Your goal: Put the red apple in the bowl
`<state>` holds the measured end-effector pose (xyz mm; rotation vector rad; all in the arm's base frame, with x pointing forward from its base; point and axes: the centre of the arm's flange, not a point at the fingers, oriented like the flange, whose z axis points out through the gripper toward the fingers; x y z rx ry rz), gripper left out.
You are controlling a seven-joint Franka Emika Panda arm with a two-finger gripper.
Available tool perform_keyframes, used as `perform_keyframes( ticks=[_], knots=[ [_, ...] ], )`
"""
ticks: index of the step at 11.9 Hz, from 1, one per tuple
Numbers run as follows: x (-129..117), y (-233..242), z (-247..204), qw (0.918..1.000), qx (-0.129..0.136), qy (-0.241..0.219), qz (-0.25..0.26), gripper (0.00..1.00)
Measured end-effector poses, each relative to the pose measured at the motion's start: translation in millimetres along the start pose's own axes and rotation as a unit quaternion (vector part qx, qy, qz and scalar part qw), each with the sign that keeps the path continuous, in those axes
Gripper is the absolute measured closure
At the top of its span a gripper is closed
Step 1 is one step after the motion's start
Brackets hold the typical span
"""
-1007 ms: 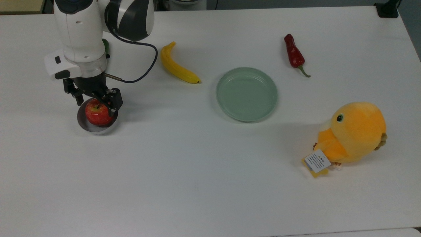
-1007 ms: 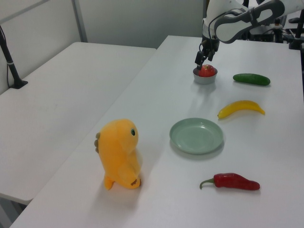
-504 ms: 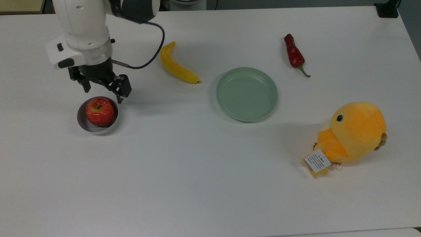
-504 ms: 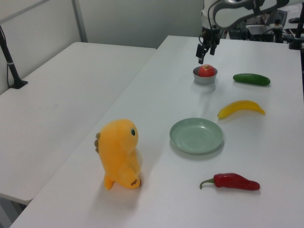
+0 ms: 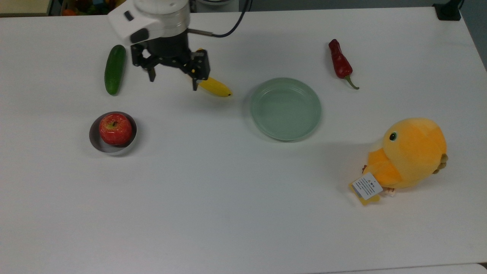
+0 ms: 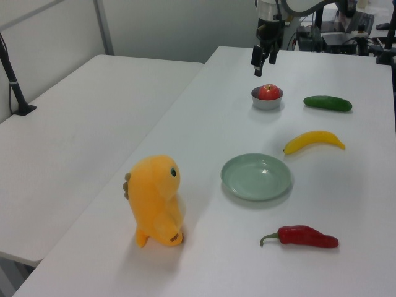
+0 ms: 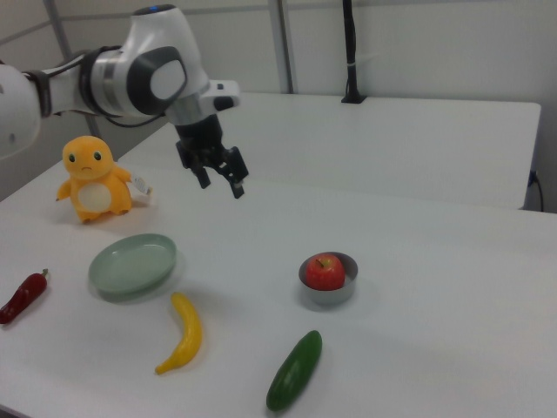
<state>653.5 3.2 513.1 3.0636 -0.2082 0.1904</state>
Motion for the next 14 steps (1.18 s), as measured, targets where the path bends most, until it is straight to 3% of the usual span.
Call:
perform_keyframes(
  ticks=[2, 6, 14],
  knots=[
    [-17.1, -17.9, -19.0, 0.9999, -0.003, 0.009, -0.008, 0.0],
    [-35.7, 6.0, -73.1, 0.9983, 0.033, 0.045, 0.017, 0.0],
    [-46.7, -2.2, -56.9, 0.9989, 0.04, 0.022, 0.012, 0.0]
  ],
)
